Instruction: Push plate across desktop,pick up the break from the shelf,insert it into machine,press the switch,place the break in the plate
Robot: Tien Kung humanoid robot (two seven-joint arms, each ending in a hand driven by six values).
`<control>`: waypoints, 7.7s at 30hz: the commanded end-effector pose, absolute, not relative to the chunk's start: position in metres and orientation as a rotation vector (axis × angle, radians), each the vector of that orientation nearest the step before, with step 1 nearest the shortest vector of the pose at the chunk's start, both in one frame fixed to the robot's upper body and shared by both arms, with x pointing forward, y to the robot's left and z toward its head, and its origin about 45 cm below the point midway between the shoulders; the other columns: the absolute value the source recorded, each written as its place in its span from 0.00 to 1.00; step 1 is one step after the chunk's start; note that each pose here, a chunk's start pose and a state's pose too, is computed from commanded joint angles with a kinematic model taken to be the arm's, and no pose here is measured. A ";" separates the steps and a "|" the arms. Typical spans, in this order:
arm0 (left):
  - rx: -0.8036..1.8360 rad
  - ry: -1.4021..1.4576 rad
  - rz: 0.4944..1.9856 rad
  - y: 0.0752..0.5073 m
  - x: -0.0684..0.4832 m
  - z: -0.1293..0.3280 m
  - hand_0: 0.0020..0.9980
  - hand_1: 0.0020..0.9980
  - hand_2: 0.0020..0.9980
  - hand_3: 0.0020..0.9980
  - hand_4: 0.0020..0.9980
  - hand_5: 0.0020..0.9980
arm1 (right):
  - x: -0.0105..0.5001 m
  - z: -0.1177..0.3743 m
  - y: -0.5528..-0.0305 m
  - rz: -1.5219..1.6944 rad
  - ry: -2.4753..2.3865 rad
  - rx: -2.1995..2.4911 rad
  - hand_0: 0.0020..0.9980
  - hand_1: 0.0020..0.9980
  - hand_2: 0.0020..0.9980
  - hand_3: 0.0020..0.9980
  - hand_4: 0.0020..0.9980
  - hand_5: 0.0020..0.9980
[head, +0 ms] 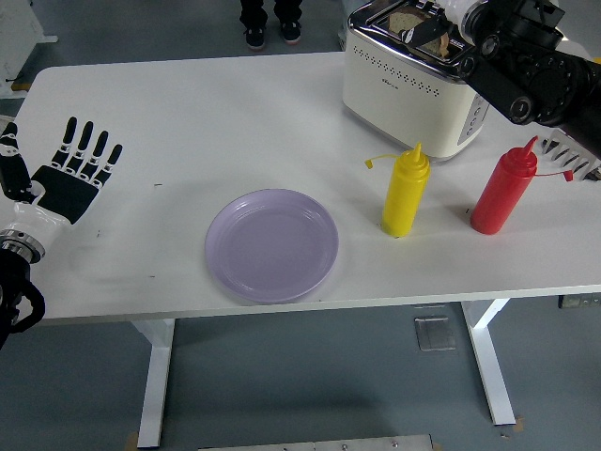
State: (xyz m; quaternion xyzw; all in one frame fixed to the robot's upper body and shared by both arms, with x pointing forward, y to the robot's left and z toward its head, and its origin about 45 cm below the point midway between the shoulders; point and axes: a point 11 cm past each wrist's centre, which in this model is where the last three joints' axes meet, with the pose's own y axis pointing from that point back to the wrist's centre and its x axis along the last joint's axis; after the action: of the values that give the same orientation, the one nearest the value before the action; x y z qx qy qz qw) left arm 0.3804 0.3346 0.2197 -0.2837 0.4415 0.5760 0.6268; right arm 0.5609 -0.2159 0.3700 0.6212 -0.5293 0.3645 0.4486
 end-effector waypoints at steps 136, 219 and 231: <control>-0.678 1.033 1.351 0.346 0.377 0.212 0.80 0.75 0.70 0.70 0.81 1.00 | 0.413 0.336 -0.062 0.523 -0.792 2.162 0.32 0.41 0.39 0.40 0.18 0.00; -0.669 1.013 1.385 0.355 0.380 0.210 0.80 0.75 0.70 0.69 0.82 1.00 | 0.410 0.267 -0.049 0.452 -0.634 2.170 0.64 0.68 0.69 0.64 0.45 0.08; -0.679 0.978 1.424 0.370 0.380 0.213 0.80 0.75 0.70 0.69 0.82 1.00 | 0.413 0.270 -0.051 0.484 -0.628 2.169 0.66 0.70 0.71 0.69 0.52 0.13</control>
State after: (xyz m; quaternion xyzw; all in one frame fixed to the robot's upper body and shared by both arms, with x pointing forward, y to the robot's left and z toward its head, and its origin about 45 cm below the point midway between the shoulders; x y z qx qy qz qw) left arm 0.3798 0.3704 0.2131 -0.2929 0.4218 0.6140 0.5995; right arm 0.4130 -0.0508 0.2699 0.8590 -0.2486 0.1918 0.4044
